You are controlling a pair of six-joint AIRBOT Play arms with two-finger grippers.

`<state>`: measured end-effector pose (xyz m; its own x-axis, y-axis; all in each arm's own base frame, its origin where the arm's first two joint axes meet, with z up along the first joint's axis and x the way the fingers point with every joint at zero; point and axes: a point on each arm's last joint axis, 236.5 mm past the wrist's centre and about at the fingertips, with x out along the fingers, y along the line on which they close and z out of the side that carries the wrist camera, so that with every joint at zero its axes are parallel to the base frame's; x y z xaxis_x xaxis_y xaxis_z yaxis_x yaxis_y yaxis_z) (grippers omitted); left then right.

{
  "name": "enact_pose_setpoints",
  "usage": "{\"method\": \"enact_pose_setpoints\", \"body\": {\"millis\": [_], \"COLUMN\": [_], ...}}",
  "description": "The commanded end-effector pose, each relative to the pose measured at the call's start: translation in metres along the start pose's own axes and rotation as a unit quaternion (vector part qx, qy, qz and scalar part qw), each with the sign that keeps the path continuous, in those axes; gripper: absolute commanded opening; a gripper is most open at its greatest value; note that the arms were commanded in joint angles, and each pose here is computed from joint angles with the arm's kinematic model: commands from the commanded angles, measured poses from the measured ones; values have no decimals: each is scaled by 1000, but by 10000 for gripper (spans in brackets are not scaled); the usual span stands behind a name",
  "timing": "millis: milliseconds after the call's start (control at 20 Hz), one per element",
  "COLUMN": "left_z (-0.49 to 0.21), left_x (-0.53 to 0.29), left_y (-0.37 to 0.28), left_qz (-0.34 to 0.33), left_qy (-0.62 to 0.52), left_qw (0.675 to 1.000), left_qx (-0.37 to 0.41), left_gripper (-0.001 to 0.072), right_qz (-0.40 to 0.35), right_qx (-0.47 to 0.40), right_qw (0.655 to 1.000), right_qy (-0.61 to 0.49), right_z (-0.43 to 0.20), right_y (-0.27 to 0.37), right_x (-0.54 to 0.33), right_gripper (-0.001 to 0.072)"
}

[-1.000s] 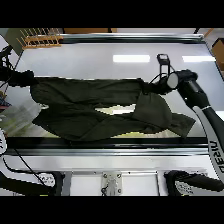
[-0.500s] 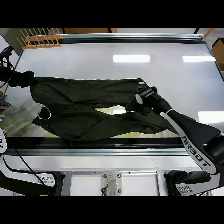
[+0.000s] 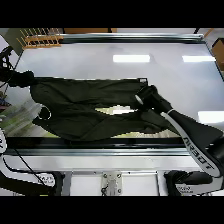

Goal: Fold the clothes and pants, and hang the long-sleeved shirts on hangers.

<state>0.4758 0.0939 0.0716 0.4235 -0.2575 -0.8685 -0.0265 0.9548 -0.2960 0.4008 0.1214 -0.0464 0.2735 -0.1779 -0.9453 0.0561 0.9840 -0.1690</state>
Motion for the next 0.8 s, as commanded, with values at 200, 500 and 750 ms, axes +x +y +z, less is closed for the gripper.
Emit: {"method": "enact_pose_setpoints", "body": {"millis": [200,500,750], "left_z": [0,5,22], "left_x": [-1,-1,0], "left_y": [5,6,4], "left_qz": [3,6,13], "left_qy": [-2,-13,-45], "left_qw": [1000,1000,999], "left_qx": [-4,-4,3], "left_gripper": [21,21,20], "right_qz": [-78,-140,-124], "right_qx": [-44,158,180], "right_qw": [992,961,943], "right_qy": [-86,-180,-252], "right_z": [20,25,66], "right_y": [-194,-338,-352], "right_x": [-127,-156,-146], "right_gripper": [13,14,15]}}
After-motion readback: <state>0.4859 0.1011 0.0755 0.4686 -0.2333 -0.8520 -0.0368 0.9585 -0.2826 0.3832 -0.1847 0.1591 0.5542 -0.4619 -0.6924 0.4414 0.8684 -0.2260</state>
